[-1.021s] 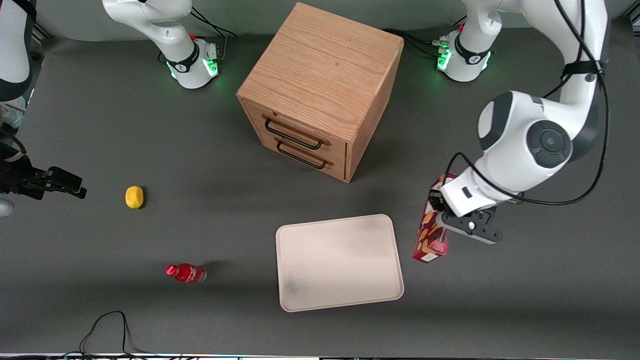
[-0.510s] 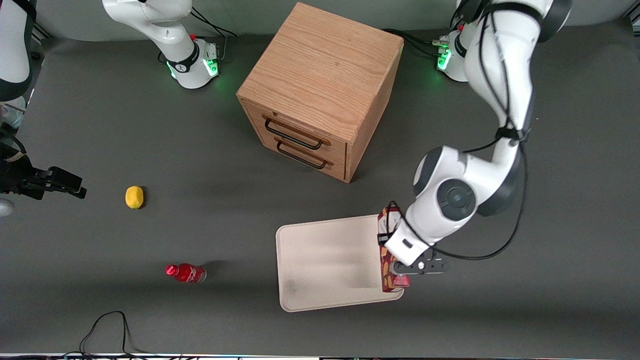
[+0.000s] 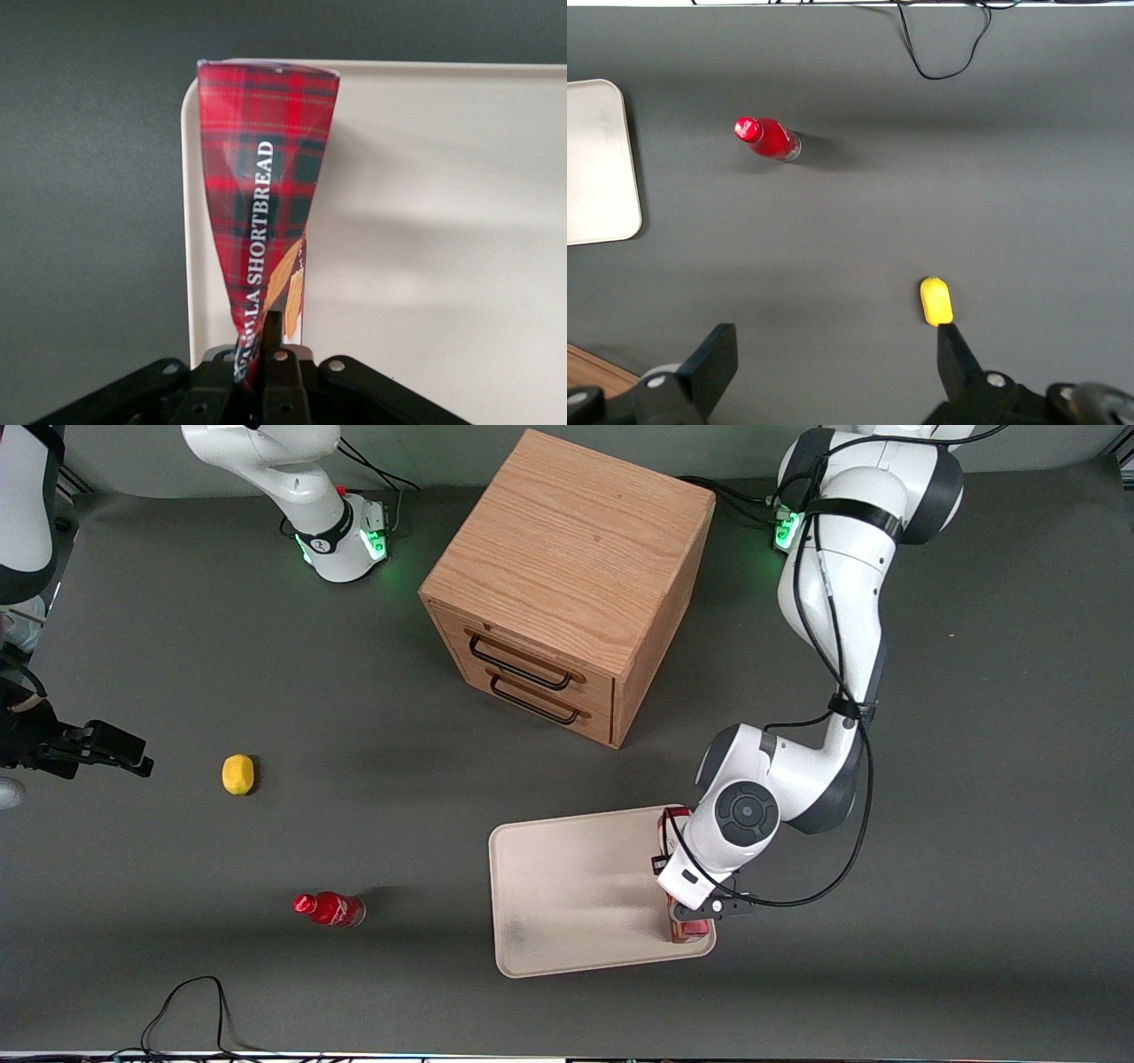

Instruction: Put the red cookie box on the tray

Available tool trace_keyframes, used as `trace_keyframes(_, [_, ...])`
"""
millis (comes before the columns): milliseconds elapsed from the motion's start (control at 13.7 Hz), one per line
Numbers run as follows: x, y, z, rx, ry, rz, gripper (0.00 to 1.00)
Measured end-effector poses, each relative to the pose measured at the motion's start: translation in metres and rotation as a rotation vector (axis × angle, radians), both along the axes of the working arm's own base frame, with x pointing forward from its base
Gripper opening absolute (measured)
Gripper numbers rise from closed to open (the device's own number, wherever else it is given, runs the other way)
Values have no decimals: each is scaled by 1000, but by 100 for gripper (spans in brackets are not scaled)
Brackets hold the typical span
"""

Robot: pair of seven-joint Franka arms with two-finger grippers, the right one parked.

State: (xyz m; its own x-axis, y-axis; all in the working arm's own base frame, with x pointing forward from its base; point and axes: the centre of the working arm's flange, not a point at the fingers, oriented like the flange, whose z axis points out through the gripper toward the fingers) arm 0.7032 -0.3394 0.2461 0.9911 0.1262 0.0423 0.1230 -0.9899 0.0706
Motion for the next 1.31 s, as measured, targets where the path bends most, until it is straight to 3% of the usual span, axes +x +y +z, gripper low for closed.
trace_keyframes(146, [1, 2, 0, 35, -15, -17, 9])
trace_keyframes(438, [0, 1, 1, 79, -36, -36, 52])
trace_keyframes(729, [0, -5, 49, 59, -87, -43, 95])
trace_keyframes(802, [1, 2, 76, 53, -107, -34, 100])
trace_keyframes(1021, [-12, 61, 171, 30, -135, 41, 100])
trace_keyframes(1167, [-35, 135, 223, 32, -110, 121, 100])
trace_keyframes(1312, [-70, 207, 255, 45, -59, 158, 100])
